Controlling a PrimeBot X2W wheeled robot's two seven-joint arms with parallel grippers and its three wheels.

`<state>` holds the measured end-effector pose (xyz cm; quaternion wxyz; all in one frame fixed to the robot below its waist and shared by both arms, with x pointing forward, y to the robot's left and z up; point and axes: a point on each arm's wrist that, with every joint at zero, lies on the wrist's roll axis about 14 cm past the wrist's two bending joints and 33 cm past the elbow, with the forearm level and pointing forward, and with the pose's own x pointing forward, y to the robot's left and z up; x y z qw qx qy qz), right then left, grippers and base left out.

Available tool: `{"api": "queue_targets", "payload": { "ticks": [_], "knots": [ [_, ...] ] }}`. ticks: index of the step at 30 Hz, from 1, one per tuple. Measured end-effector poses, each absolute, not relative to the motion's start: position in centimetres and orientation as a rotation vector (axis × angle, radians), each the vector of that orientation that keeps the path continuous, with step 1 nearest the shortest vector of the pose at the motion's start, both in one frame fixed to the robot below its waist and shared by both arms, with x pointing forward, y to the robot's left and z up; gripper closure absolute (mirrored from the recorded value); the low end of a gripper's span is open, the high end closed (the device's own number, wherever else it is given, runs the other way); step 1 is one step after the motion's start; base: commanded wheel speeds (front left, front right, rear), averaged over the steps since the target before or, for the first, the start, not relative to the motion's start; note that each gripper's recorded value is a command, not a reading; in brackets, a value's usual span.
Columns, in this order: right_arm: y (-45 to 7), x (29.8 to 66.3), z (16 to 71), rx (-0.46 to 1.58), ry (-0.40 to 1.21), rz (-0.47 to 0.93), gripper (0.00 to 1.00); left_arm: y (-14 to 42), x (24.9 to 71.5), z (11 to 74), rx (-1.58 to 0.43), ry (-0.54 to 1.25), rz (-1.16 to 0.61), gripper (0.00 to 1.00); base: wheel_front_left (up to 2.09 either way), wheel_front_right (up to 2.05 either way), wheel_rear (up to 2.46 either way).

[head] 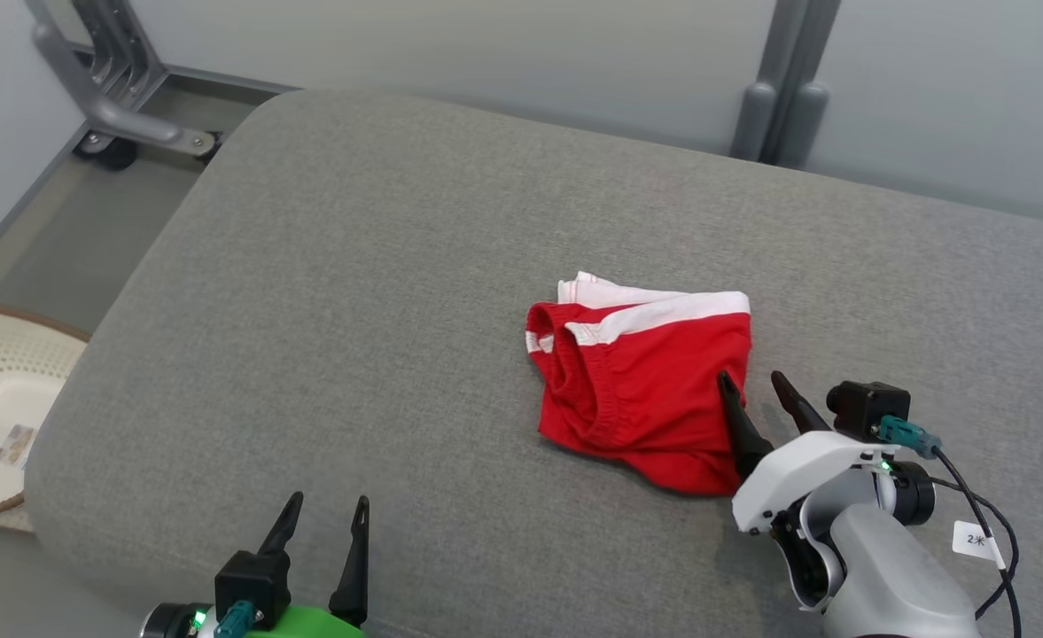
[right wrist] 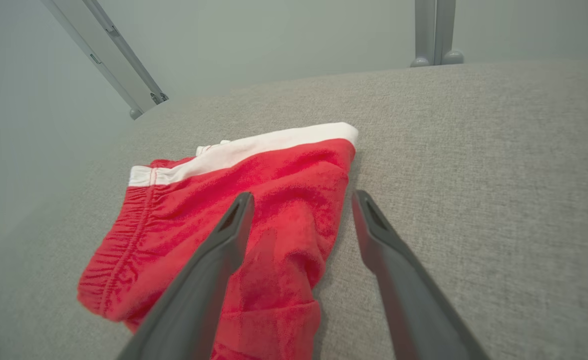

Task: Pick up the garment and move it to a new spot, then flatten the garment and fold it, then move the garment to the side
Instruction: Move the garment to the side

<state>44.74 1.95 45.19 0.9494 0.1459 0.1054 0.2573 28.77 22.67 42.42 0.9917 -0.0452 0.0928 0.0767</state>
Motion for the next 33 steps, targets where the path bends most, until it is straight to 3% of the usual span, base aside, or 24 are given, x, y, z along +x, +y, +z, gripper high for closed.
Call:
{"api": "queue_targets", "payload": {
  "ticks": [11, 12, 13, 22, 33],
  "knots": [
    [4.6, 44.4, 39.4, 0.323, 0.419, 0.547, 0.03, 24.5, 28.4, 41.8, -0.075, 0.222, 0.213, 0.0, 0.0, 0.0, 0.0],
    [4.7, 44.6, 39.4, 0.325, 0.421, 0.55, 0.65, 24.3, 28.6, 41.8, -0.075, 0.223, 0.207, 0.0, 0.0, 0.0, 0.0],
    [4.8, 44.7, 39.5, 0.328, 0.422, 0.552, 1.0, 24.1, 28.9, 41.8, -0.077, 0.222, 0.201, 0.0, 0.0, 0.0, 0.0],
    [2.0, 44.4, 41.2, 0.352, 0.356, 0.489, 1.0, 22.6, 30.2, 42.6, -0.08, 0.189, 0.14, 0.0, 0.0, 0.0, 0.0],
    [-6.9, 42.1, 41.8, 0.336, 0.294, 0.288, 1.0, 17.2, 34.3, 43.9, -0.089, 0.137, -0.054, 0.0, 0.0, 0.0, 0.0]
  ]
}}
